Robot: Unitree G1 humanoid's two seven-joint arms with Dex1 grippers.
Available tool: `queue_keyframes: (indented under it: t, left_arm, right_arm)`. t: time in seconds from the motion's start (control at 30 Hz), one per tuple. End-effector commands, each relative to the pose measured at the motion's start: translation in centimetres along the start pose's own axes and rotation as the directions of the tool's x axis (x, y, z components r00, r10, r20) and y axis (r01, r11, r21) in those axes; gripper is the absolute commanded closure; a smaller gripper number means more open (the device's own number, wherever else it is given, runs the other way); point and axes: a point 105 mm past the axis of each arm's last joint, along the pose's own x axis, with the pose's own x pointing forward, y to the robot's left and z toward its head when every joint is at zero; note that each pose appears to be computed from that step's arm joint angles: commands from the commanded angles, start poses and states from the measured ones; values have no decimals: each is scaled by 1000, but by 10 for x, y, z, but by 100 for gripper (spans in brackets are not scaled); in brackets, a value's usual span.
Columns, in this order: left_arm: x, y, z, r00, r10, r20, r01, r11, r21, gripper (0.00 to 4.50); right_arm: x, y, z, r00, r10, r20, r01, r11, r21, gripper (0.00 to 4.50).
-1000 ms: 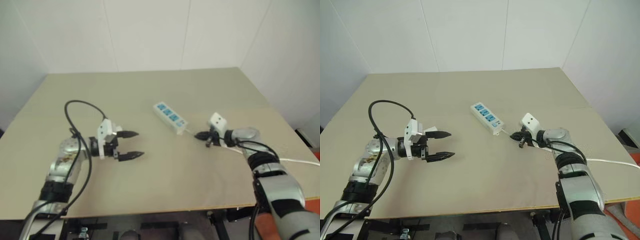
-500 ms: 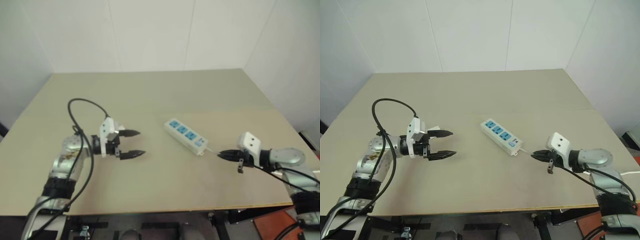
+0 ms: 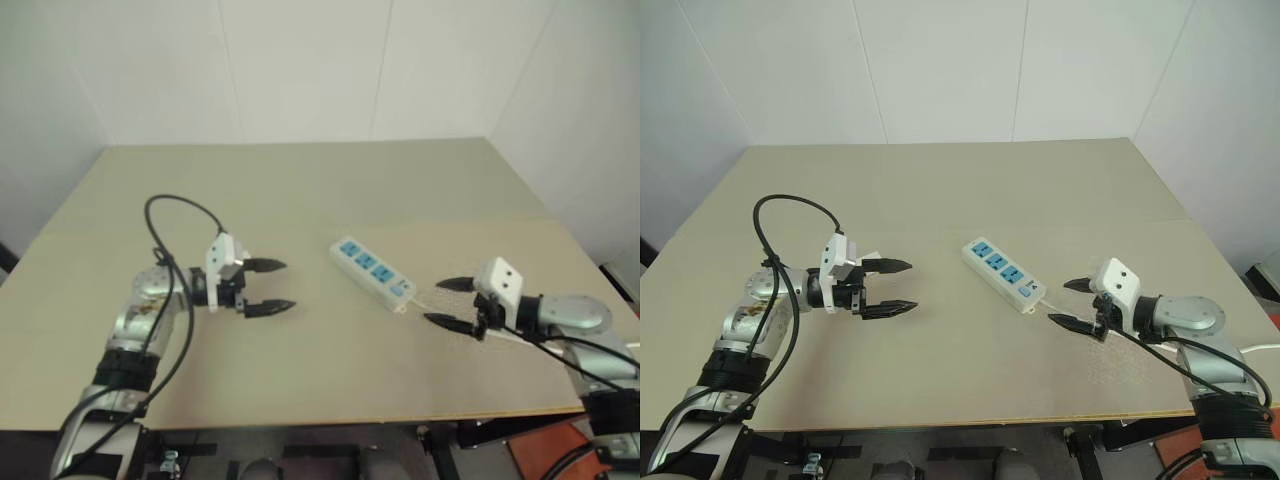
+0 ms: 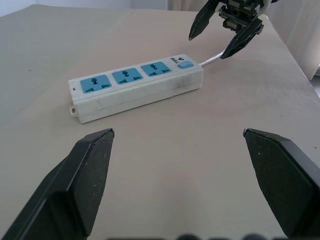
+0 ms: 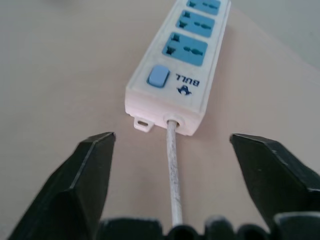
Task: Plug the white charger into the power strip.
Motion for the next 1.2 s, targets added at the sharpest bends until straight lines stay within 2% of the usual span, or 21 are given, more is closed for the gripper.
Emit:
queue_keyframes:
  t: [0.03, 0.07, 0.13, 0.27, 0.33, 0.53, 0.97, 1.2]
  left_arm:
    - [-6, 1, 8, 1000, 22, 11, -23, 999, 43, 0]
    - [-6, 1, 8, 1000, 25, 11, -25, 999, 42, 0]
    - [-7, 0, 7, 1000, 28, 9, -28, 999, 43, 0]
    - [-7, 2, 7, 999, 41, 8, -41, 998, 46, 0]
    - [-6, 3, 8, 999, 43, 10, -43, 998, 47, 0]
    - [-3, 3, 7, 999, 39, 11, -39, 998, 46, 0]
    - [-2, 2, 6, 1000, 28, -7, -27, 998, 57, 0]
    - [-3, 2, 6, 999, 31, -8, -31, 998, 58, 0]
  right_arm:
    - [-11, -7, 24, 992, -66, 107, 65, 998, 16, 4]
    - [-11, -7, 28, 984, -95, 151, 91, 995, 37, 4]
    - [-6, -16, 35, 943, -241, 230, 241, 970, 32, 4]
    - [6, -5, 40, 906, -276, 320, 227, 957, 182, 4]
    - [16, 1, 40, 895, -294, 336, 237, 950, 202, 4]
    - [40, 13, 28, 894, -313, 321, 240, 939, 248, 4]
    - [50, 5, -2, 904, -338, 261, 273, 927, 256, 4]
    - [58, 6, -3, 914, -297, 277, 227, 939, 256, 4]
